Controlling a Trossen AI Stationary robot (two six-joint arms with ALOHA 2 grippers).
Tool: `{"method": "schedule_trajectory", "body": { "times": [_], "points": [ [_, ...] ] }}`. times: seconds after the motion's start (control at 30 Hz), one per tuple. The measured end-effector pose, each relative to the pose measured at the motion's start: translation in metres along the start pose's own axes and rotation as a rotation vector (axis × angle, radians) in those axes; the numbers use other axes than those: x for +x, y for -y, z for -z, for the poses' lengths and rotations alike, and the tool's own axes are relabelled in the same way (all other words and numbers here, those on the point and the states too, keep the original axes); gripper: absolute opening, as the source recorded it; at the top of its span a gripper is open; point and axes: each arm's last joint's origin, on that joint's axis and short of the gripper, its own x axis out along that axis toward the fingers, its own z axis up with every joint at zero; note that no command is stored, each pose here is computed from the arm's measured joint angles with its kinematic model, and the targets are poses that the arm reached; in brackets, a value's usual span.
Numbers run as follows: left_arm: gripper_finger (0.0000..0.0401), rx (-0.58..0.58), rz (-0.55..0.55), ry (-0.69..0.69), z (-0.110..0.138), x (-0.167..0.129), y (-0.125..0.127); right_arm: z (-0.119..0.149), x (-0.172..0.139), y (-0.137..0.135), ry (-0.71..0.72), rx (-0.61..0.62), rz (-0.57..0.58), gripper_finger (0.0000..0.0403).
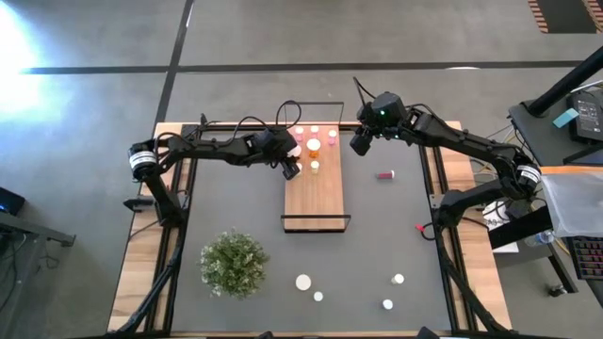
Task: Pick and place medicine bottles onto shelf by color
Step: Put the top orange pill bottle on the shelf aligned with the other orange pill bottle
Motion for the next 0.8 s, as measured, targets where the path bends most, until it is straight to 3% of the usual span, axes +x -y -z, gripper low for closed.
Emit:
{"method": "schedule_trajectory", "body": {
  "times": [0.6,0.8],
  "points": [
    [0.0174,-0.030,-0.014,0.020,0.0015,0.0008,-0.0003,0.0000,0.0000,-0.0001,0.000,0.000,0.000,0.0171],
    [0.0192,-0.031,-0.015,0.022,0.0012,0.0008,-0.0003,0.0000,0.0000,0.0001,0.000,0.000,0.000,0.0171]
  ]
}}
